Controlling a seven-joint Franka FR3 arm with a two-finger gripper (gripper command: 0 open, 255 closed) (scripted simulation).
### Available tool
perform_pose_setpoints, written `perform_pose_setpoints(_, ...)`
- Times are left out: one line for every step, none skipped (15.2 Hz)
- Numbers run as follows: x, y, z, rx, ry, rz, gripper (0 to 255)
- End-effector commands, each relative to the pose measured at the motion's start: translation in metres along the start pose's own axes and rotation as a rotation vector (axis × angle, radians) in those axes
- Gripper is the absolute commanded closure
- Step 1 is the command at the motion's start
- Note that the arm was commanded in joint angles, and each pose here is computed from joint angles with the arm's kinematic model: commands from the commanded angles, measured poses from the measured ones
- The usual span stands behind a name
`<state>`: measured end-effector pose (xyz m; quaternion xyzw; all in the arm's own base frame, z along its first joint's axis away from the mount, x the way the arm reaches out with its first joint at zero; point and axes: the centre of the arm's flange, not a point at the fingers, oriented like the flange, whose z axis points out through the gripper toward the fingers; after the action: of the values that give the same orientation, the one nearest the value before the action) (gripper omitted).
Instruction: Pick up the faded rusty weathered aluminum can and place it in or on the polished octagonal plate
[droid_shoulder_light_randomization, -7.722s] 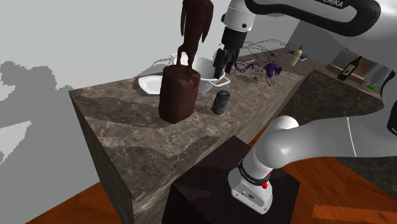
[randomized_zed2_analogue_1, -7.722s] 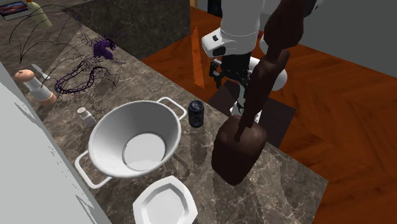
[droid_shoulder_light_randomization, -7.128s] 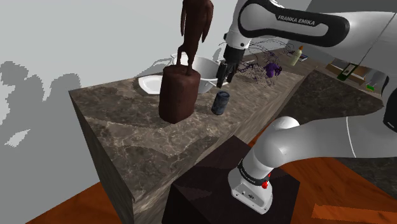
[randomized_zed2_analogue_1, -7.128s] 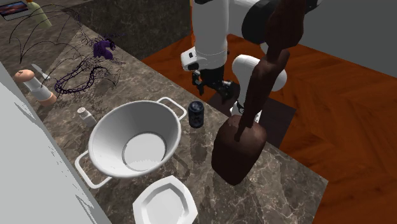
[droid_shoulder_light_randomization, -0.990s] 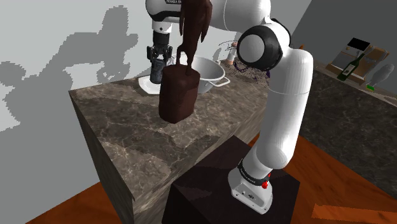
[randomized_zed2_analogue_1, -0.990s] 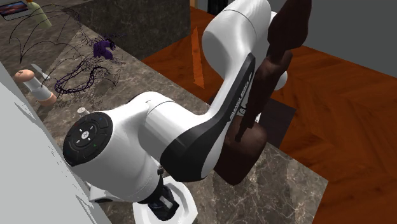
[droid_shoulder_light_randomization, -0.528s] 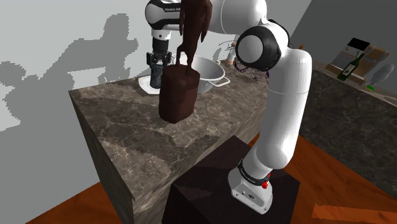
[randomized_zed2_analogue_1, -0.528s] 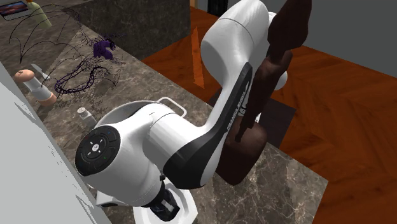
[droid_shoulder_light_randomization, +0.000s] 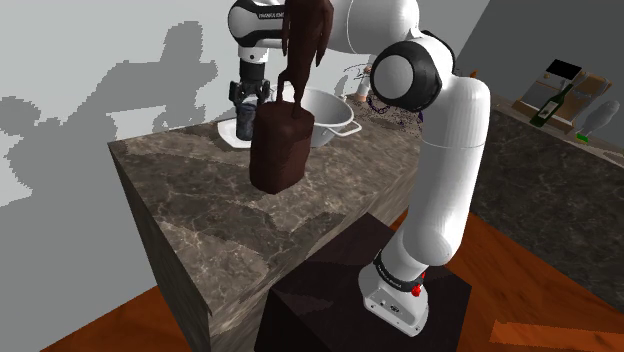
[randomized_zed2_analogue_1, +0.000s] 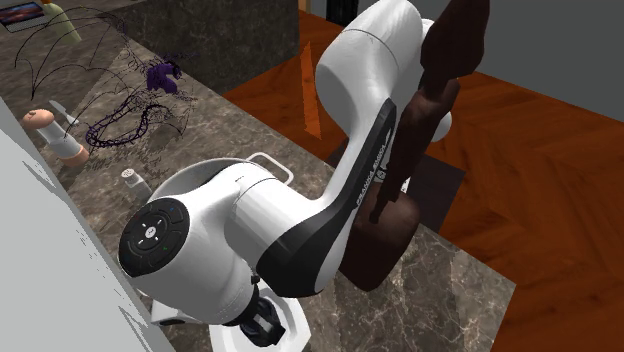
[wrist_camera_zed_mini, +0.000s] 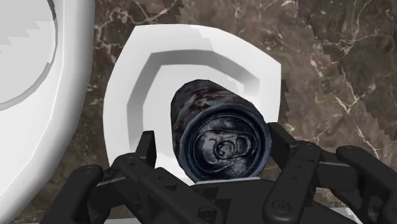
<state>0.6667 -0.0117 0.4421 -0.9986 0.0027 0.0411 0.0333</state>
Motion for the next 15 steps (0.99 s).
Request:
perform_pose_setpoints(0.000,0.000,0.000,0.000,0.000,0.000,0)
perform_pose_setpoints(0.000,0.000,0.000,0.000,0.000,0.000,0)
perform_pose_setpoints(0.000,0.000,0.000,0.000,0.000,0.000,0)
perform_pose_setpoints(0.000,0.000,0.000,0.000,0.000,0.000,0)
perform_pose_setpoints(0.000,0.000,-0.013,0.000,0.000,0.000,0)
perform_pose_setpoints(0.000,0.000,-0.026,0.000,0.000,0.000,0)
perform_pose_setpoints(0.000,0.000,-0.040,0.000,0.000,0.000,0)
perform_pose_setpoints(0.000,0.000,-0.050,0.000,0.000,0.000,0)
perform_pose_setpoints(0.000,0.000,-0.050,0.000,0.000,0.000,0)
perform_pose_setpoints(0.000,0.000,-0.050,0.000,0.000,0.000,0)
perform_pose_setpoints(0.000,0.000,-0.050,0.000,0.000,0.000,0)
perform_pose_setpoints(0.000,0.000,-0.050,0.000,0.000,0.000,0)
perform_pose_setpoints(0.000,0.000,-0.050,0.000,0.000,0.000,0)
perform_pose_setpoints(0.000,0.000,-0.050,0.000,0.000,0.000,0)
perform_pose_setpoints(0.000,0.000,-0.050,0.000,0.000,0.000,0)
